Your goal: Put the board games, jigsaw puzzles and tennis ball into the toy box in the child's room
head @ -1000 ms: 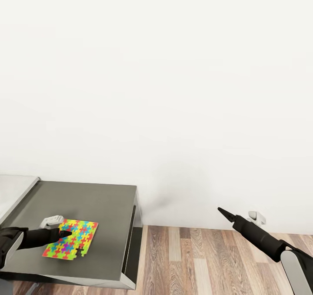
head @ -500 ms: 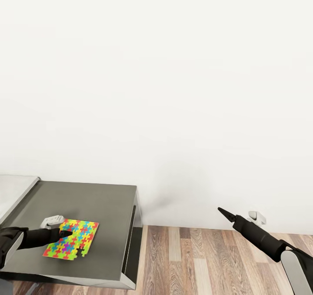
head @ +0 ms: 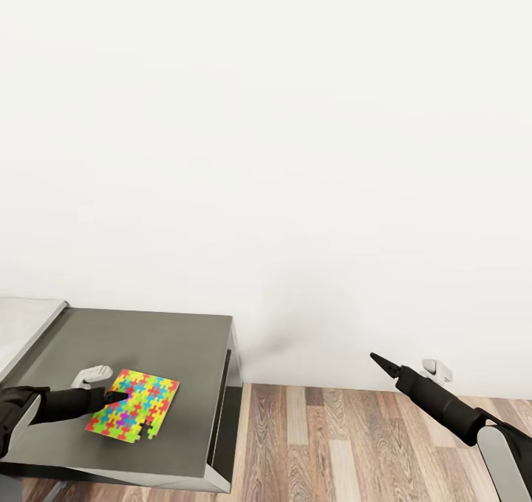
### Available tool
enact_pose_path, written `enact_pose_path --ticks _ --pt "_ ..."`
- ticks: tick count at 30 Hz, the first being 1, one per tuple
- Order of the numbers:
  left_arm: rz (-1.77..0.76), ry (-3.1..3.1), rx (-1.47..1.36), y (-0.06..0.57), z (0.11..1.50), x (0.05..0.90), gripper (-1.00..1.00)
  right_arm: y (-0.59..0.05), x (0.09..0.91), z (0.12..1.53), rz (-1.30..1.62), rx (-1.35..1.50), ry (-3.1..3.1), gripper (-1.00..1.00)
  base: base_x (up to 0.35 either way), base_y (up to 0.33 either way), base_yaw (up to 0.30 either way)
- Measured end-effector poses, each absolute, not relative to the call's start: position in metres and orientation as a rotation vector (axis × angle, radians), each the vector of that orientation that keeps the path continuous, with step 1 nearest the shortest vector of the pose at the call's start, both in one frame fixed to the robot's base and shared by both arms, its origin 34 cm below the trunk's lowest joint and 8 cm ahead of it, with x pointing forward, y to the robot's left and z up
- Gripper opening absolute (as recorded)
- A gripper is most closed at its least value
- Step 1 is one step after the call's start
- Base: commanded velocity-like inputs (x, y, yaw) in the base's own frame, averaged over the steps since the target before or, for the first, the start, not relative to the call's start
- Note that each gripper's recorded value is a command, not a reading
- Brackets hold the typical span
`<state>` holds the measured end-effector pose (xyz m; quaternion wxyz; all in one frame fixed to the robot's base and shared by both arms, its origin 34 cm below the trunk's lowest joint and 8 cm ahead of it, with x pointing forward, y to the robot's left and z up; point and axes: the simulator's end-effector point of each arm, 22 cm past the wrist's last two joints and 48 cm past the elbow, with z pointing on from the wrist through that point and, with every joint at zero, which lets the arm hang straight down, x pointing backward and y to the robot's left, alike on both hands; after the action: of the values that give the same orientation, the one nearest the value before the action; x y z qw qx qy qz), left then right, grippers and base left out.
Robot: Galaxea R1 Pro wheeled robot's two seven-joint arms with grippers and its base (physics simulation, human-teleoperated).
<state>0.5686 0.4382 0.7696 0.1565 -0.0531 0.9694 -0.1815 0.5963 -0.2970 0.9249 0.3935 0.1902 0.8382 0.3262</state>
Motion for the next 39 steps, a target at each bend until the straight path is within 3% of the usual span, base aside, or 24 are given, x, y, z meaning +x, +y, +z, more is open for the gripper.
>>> enact_pose_path --ticks 39 --pt "-0.821 2.742 -0.038 0.364 0.774 0.562 1.00 -0.297 0.596 0.925 0.828 0.483 2.127 1.00 0.000 0.000 0.000"
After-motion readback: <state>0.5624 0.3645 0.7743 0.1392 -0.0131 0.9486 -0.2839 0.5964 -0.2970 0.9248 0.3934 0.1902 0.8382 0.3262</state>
